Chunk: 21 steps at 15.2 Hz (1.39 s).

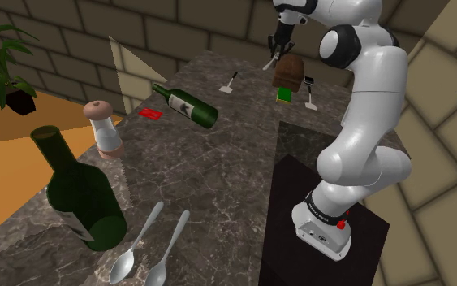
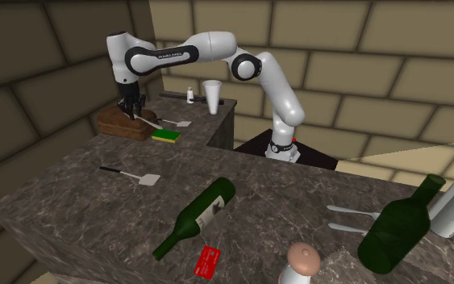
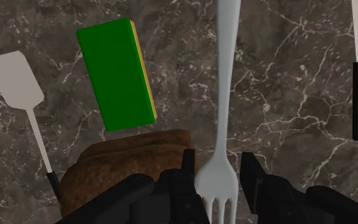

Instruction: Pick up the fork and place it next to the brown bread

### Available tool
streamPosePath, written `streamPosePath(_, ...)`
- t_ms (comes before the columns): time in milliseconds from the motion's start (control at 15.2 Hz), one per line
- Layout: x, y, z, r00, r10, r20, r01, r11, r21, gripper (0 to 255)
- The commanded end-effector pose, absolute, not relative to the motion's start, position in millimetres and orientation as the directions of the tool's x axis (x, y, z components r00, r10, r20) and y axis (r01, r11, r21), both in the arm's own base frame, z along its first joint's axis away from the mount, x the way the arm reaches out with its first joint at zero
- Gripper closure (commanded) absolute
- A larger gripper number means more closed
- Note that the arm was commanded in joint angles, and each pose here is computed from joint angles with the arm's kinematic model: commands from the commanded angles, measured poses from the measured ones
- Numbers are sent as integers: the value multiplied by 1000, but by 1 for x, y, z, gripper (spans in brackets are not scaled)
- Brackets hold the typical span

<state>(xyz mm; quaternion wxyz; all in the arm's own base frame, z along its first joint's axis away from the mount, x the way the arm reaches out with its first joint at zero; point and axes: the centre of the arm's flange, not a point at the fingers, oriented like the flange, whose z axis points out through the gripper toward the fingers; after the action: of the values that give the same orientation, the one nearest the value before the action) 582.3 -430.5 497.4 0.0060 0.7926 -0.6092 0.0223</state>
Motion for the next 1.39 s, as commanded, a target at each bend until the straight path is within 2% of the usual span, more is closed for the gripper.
streamPosePath(0,582,-431,486,257,-966,43,-966,-257,-18,255)
streamPosePath(1320,582,-431,380,257,-966,43,-966,-257,-18,255)
